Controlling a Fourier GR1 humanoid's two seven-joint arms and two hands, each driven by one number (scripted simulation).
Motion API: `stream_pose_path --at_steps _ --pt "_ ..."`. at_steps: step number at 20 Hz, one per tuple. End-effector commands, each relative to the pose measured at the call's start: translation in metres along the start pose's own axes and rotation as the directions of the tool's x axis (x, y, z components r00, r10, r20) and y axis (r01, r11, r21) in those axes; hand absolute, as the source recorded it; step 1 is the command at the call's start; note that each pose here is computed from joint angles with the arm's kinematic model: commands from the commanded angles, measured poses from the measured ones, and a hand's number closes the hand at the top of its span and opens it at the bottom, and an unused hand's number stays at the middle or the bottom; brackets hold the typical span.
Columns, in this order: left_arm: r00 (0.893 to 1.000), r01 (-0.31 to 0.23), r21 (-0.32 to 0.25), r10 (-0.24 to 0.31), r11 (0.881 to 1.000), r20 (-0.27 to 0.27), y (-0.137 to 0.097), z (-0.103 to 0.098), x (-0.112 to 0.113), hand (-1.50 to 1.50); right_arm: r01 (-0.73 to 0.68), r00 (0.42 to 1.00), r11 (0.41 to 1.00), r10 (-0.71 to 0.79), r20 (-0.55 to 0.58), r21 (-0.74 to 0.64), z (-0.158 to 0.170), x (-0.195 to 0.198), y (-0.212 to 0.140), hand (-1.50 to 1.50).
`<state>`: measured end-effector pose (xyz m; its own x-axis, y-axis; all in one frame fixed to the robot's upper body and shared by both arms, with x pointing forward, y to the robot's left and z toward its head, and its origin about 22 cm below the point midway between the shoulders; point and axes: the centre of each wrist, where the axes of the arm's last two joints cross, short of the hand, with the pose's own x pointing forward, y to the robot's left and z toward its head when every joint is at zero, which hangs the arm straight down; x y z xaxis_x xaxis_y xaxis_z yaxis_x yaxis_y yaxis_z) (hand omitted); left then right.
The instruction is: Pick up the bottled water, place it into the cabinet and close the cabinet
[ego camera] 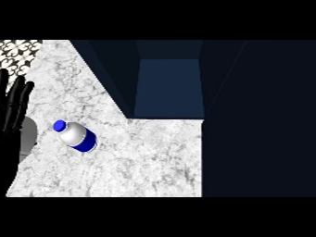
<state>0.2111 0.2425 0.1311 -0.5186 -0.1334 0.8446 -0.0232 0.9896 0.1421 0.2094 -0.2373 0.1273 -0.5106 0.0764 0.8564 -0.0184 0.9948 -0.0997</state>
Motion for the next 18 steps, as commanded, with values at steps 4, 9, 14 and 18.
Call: stream_pose_path --at_steps 4,9,14,18 --pt "0.99 -0.136 -0.069 0.133 0.988 -0.045 0.064 0.0 -0.018 -1.5 0.001 1.0 1.0 -0.001 -0.003 0.011 0.011 0.017 -0.003 -1.5" --pt "0.889 -0.422 -0.102 0.39 0.901 -0.239 0.072 0.015 -0.032 -1.5 0.141 0.986 0.976 -0.124 -0.108 0.164 0.032 0.015 0.016 -1.5" --pt "0.869 -0.451 -0.082 0.416 0.889 -0.269 0.121 0.018 -0.006 -1.5 0.121 0.99 0.979 -0.107 -0.091 0.166 0.036 0.045 0.023 -1.5" --pt "0.869 -0.44 -0.072 0.404 0.895 -0.287 0.146 0.014 0.006 -1.5 0.136 0.988 0.975 -0.12 -0.099 0.178 0.065 0.068 0.032 -1.5"
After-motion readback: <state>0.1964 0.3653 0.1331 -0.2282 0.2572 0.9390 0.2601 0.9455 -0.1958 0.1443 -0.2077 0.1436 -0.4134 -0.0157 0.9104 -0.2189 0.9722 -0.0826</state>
